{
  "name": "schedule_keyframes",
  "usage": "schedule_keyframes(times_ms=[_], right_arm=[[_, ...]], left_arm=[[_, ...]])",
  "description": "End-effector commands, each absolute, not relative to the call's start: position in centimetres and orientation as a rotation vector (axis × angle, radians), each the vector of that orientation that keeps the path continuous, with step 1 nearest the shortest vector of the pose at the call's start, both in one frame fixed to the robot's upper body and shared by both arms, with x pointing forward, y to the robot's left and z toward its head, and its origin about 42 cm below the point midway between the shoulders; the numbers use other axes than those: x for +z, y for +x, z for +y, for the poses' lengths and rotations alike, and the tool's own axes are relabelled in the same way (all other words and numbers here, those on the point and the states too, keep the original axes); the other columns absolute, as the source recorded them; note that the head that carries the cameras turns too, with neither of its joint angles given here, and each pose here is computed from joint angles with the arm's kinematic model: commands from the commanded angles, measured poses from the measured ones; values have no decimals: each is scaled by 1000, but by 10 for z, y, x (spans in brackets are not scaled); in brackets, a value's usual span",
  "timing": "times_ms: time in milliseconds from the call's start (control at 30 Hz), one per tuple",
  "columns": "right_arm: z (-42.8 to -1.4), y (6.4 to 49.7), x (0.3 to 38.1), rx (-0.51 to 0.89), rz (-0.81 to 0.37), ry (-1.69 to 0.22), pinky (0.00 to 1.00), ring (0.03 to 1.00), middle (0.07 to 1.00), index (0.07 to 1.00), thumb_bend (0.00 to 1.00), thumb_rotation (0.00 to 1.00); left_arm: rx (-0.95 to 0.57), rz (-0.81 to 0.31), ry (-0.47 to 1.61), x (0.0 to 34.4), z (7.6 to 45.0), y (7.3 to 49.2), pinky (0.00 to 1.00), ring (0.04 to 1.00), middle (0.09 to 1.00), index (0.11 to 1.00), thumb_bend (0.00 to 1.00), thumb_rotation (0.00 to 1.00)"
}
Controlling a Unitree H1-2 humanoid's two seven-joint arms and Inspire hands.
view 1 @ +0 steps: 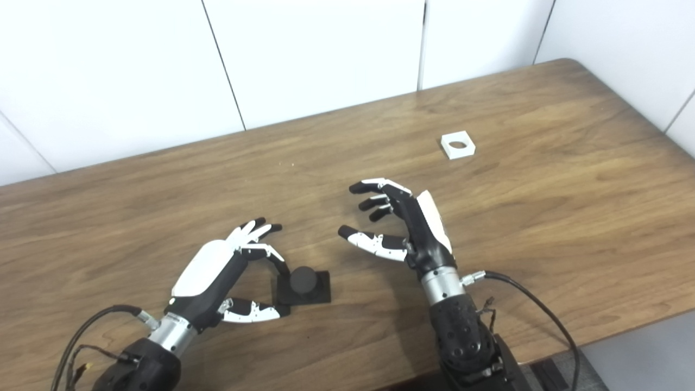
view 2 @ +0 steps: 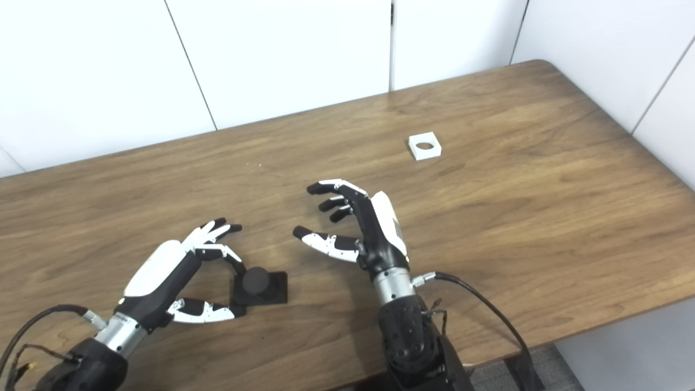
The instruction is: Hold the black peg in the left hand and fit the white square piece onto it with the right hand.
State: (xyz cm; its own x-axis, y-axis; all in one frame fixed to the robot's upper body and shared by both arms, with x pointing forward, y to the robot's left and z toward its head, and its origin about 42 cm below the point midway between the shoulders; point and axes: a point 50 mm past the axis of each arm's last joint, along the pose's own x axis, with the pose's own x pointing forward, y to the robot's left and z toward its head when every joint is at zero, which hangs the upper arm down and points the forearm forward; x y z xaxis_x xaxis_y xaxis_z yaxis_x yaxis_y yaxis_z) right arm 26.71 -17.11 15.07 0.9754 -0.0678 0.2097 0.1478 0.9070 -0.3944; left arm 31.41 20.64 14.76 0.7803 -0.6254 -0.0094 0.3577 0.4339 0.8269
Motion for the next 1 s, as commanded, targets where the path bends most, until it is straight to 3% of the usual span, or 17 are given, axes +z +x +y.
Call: schedule_keyframes(times_ms=[0, 267, 467, 733, 967], right_arm=[[-164, 271, 165, -126, -267, -407, 565, 656, 735, 670, 552, 223], [-178, 284, 189, -100, -358, -542, 616, 726, 752, 685, 546, 227], [-215, 305, 226, -80, -394, -741, 675, 774, 796, 731, 569, 236], [-263, 335, 271, -85, -359, -1009, 606, 773, 828, 759, 630, 368], [-285, 348, 287, -112, -315, -1116, 604, 779, 837, 765, 621, 380]], left_arm=[[-674, -257, 997, 137, 221, 309, 1000, 1000, 929, 489, 523, 66], [-672, -254, 983, 136, 221, 308, 1000, 1000, 926, 489, 523, 62], [-672, -252, 976, 135, 220, 309, 1000, 1000, 921, 489, 523, 60], [-675, -245, 974, 135, 219, 310, 1000, 1000, 925, 489, 523, 59], [-685, -245, 968, 134, 215, 308, 1000, 1000, 926, 489, 523, 60]])
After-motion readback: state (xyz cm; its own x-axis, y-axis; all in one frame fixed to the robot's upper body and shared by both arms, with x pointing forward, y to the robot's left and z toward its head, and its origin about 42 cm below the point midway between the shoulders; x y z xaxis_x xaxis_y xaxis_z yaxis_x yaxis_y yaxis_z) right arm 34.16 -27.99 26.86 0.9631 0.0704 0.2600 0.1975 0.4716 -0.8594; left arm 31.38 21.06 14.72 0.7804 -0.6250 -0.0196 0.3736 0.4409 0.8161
